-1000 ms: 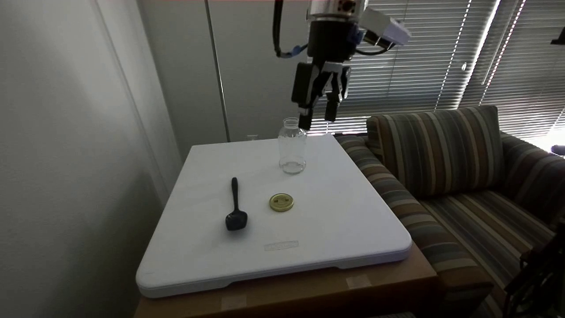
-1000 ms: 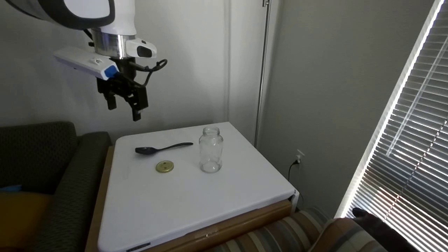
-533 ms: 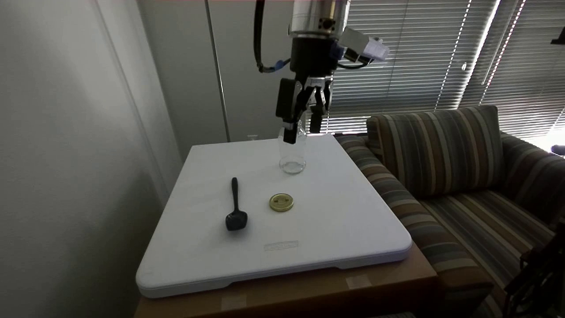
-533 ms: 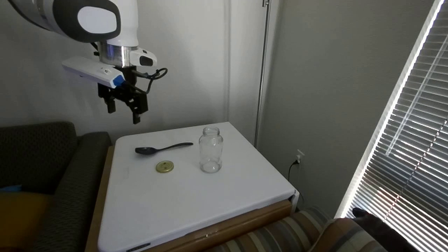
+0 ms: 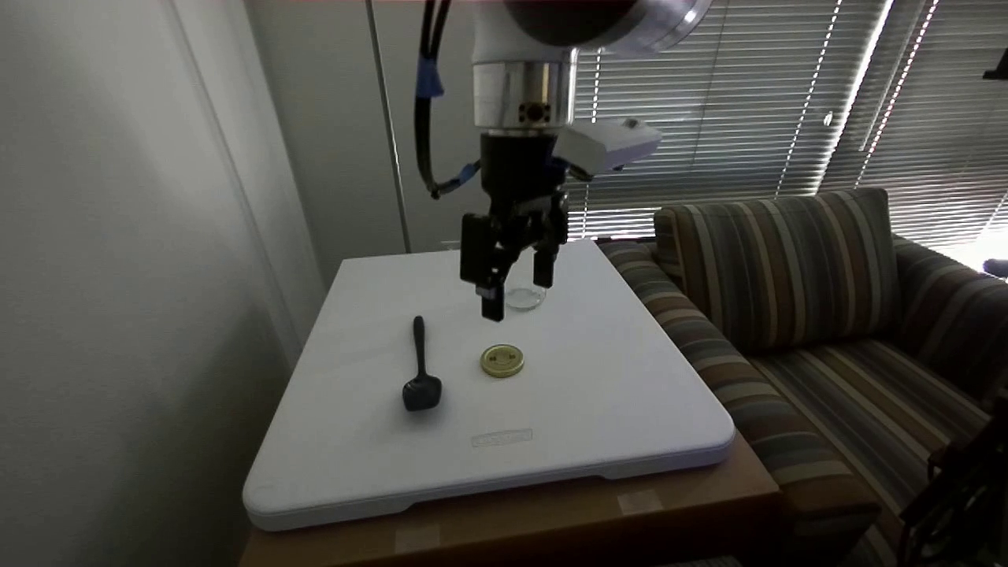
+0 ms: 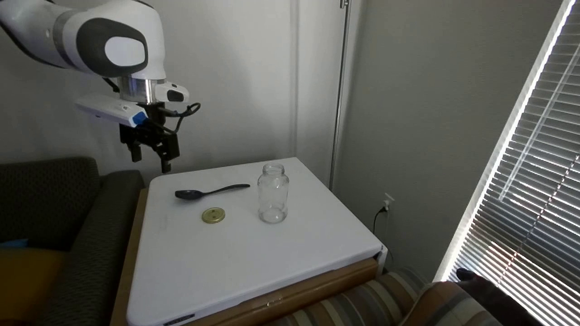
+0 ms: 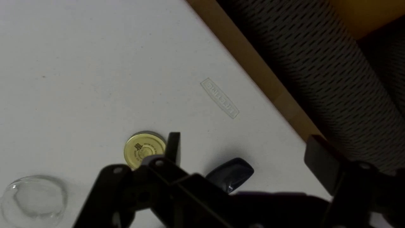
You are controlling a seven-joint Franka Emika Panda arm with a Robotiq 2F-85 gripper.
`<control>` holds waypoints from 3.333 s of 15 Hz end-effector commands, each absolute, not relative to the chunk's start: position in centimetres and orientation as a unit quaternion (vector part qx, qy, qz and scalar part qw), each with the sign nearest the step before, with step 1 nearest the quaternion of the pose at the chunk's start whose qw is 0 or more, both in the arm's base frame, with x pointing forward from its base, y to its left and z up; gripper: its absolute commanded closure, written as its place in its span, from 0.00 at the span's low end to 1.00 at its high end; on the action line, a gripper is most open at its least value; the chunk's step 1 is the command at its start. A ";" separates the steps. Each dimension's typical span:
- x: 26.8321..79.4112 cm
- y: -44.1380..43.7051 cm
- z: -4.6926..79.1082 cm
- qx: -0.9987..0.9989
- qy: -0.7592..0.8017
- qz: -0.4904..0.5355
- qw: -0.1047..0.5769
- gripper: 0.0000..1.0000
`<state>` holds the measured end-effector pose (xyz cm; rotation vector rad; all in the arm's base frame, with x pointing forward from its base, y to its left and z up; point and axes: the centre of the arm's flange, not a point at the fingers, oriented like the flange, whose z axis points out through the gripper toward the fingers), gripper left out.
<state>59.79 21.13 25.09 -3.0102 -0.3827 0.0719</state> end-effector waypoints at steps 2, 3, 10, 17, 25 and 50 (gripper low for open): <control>64.1 24.6 19.9 -0.988 -0.140 0.009 0.058 0.00; 64.7 24.6 18.8 -0.988 -0.141 0.005 0.061 0.00; 63.6 25.1 18.0 -0.989 -0.136 0.004 0.058 0.00; 63.9 30.2 14.3 -0.985 -0.174 0.018 0.011 0.00; 64.8 31.9 11.8 -0.976 -0.208 -0.008 -0.064 0.00; 64.1 34.7 8.2 -0.946 -0.281 -0.063 -0.147 0.00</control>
